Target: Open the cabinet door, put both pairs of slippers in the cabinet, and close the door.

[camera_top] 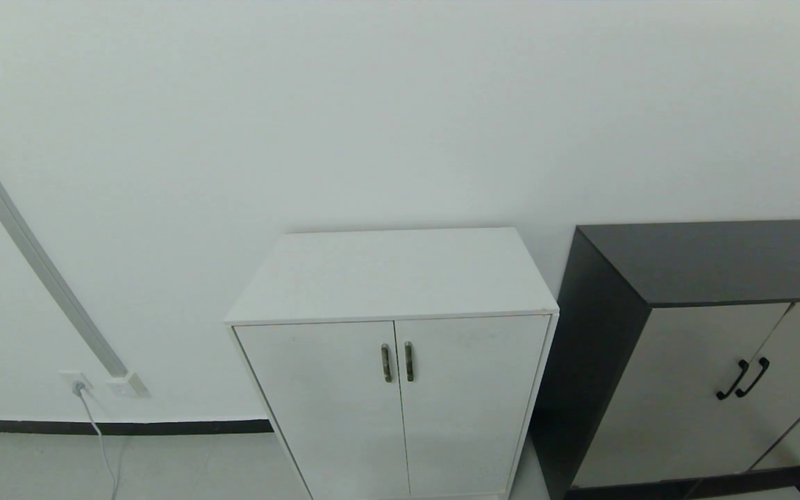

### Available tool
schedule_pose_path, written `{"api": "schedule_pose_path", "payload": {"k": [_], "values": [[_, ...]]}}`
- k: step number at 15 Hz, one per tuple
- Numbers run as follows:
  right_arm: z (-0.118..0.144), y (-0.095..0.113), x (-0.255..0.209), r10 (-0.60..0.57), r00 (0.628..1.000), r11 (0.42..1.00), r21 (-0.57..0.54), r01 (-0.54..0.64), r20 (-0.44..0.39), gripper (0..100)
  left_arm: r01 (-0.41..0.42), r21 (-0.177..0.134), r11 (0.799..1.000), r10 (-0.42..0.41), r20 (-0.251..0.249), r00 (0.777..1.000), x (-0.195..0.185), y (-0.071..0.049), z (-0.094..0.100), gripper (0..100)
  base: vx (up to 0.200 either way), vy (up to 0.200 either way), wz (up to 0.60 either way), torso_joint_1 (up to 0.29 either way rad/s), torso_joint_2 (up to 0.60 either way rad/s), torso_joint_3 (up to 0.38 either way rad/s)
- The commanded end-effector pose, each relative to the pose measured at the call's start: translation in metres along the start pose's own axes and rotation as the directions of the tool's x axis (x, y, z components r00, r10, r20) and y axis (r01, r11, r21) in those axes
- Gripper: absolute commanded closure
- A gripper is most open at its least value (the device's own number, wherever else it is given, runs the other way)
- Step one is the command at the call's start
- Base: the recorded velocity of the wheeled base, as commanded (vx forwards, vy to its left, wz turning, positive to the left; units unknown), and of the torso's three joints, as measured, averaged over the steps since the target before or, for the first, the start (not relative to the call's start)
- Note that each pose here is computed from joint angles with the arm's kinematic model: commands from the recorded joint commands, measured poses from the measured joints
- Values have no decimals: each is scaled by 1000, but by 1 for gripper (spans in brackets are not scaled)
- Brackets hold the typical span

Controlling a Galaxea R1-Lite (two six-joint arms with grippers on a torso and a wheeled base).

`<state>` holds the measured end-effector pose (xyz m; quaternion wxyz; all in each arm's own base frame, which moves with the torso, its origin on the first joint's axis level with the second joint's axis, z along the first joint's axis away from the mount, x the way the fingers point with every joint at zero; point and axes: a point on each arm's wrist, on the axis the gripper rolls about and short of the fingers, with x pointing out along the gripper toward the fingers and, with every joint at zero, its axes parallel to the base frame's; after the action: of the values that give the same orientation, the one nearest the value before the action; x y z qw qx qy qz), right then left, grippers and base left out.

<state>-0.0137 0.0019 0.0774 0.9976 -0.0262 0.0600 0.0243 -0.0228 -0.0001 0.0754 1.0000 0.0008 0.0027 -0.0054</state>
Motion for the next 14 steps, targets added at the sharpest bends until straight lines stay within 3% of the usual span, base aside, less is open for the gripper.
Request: {"api": "schedule_pose_path", "payload": {"k": [1,5,12,14], "values": [[-1,0,-4,-2,999,1000,-3,2,48,100,0,0,1000,0,-1,1000,0,0,0,100,0,0,0,0,0,0],[-3,0,-9,13,993,1000,-9,-12,117,100,0,0,1000,0,-1,1000,0,0,0,100,0,0,0,0,0,0],[-3,0,-9,-19,993,997,82,10,120,100,-2,1,1000,2,-1,1000,0,0,0,100,0,0,0,0,0,0],[-3,-2,-9,-75,990,993,97,63,120,100,-2,1,1000,2,-1,1000,0,0,0,100,0,0,0,0,0,0]]}}
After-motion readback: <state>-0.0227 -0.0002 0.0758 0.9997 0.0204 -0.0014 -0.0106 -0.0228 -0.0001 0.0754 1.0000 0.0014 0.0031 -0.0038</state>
